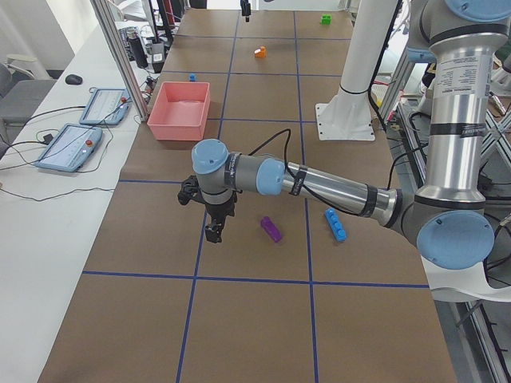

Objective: Put all blocks into box

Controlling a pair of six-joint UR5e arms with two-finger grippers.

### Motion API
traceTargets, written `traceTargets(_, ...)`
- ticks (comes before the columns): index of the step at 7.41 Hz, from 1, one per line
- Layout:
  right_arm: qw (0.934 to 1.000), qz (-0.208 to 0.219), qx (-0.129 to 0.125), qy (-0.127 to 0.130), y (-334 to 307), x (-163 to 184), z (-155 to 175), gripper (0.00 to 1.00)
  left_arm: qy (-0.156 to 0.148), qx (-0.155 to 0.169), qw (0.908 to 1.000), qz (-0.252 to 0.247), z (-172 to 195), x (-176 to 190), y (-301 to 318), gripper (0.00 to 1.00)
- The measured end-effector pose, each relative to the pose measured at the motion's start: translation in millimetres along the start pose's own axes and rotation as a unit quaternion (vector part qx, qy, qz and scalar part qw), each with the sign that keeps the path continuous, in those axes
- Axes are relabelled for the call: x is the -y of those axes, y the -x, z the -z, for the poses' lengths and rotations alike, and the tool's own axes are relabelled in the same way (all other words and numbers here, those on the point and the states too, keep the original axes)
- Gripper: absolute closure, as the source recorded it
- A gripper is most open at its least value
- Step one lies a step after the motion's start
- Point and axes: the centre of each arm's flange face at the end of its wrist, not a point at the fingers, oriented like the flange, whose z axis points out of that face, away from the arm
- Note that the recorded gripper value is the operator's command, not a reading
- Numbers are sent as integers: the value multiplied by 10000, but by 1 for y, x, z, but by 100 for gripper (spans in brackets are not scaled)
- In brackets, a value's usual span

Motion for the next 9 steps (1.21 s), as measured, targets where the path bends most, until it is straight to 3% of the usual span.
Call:
traceTargets(2,9998,-82,66,175,21,7,-26,0,-99,-273,9995,-81,-2,-5,-7,0)
traceTargets(5,9917,-1151,100,571,81,22,-73,0,-82,-364,9991,-198,-10,-4,-17,0)
traceTargets(7,9887,-1213,65,878,100,9,-103,0,57,-420,9986,-330,-25,3,-35,0)
traceTargets(9,9857,-1183,21,1200,107,-6,-134,0,-5,-456,9987,-215,-40,14,-63,0)
